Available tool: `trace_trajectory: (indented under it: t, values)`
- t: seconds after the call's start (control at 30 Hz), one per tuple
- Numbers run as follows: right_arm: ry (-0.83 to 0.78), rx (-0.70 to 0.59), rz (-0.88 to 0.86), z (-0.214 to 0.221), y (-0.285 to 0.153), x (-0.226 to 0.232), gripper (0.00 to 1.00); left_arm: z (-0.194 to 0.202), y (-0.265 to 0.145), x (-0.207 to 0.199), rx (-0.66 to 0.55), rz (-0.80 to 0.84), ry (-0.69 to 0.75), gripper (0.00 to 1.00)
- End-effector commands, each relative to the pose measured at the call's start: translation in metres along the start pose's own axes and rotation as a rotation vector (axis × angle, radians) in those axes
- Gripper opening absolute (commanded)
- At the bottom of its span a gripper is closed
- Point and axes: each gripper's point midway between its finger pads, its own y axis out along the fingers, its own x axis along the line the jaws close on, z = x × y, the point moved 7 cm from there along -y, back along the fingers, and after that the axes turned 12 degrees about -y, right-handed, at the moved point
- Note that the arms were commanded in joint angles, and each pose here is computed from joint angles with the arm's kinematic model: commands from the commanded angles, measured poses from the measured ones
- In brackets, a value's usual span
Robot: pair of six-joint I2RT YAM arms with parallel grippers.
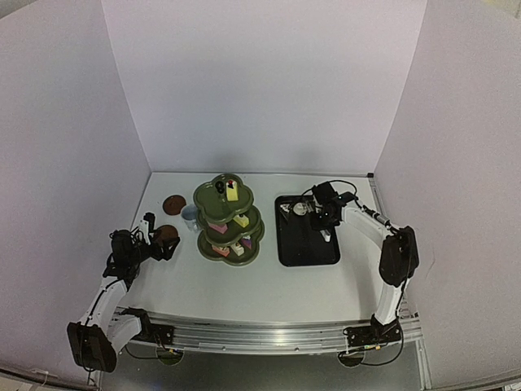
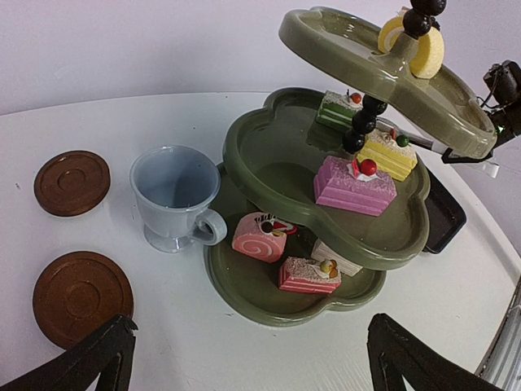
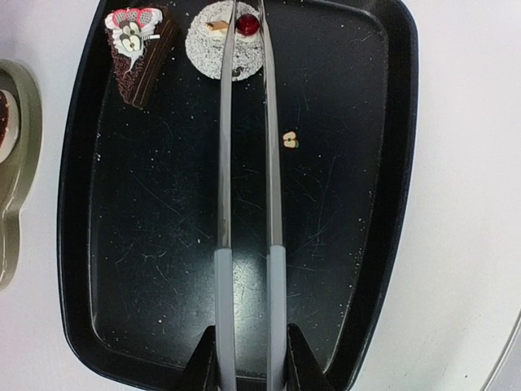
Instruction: Serve the afternoon tea
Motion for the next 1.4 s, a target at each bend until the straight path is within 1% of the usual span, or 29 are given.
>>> trace_trajectory:
  t: [0.0, 0.07, 0.2, 0.33, 0.47, 0.57, 0.67, 0.8, 0.9, 0.97, 1.1, 1.37]
  values:
    - [-0.046, -0.150, 0.051, -0.021, -0.057, -0.003, 0.00, -0.017, -0.002, -0.005, -0.043, 0.007, 0.048, 1.00]
    - [-0.057, -0.177, 0.062, -0.025, -0.070, -0.001, 0.00, -0.018, -0.002, -0.006, -0.045, 0.008, 0.049, 1.00]
    - [-0.081, -0.273, 0.091, -0.039, -0.112, 0.004, 0.00, -0.019, -0.003, -0.006, -0.047, 0.008, 0.051, 1.00]
    - [-0.118, -0.439, 0.098, -0.058, -0.175, 0.023, 0.00, -0.022, -0.003, -0.007, -0.051, 0.011, 0.054, 1.00]
    - [-0.211, -0.601, 0.095, -0.074, -0.231, 0.059, 0.00, -0.025, -0.003, -0.009, -0.057, 0.020, 0.059, 1.00]
    - [-0.280, -0.713, 0.057, -0.085, -0.267, 0.092, 0.00, -0.026, -0.003, -0.010, -0.058, 0.027, 0.061, 1.00]
    - [-0.400, -0.790, 0.003, -0.089, -0.287, 0.136, 0.00, -0.027, -0.004, -0.011, -0.061, 0.031, 0.064, 1.00]
    - [-0.552, -0.844, -0.075, -0.088, -0.293, 0.194, 0.00, -0.028, -0.006, -0.012, -0.064, 0.029, 0.066, 1.00]
    - [-0.634, -0.844, -0.095, -0.082, -0.287, 0.224, 0.00, -0.028, -0.007, -0.013, -0.072, 0.027, 0.070, 1.00]
    - [-0.678, -0.822, -0.091, -0.077, -0.277, 0.237, 0.00, -0.025, -0.008, -0.013, -0.061, 0.024, 0.063, 1.00]
    - [-0.715, -0.764, -0.066, -0.070, -0.256, 0.251, 0.00, -0.023, -0.008, -0.012, -0.051, 0.025, 0.056, 1.00]
    - [-0.735, -0.689, 0.007, -0.068, -0.230, 0.255, 0.00, -0.023, -0.006, -0.011, -0.047, 0.025, 0.054, 1.00]
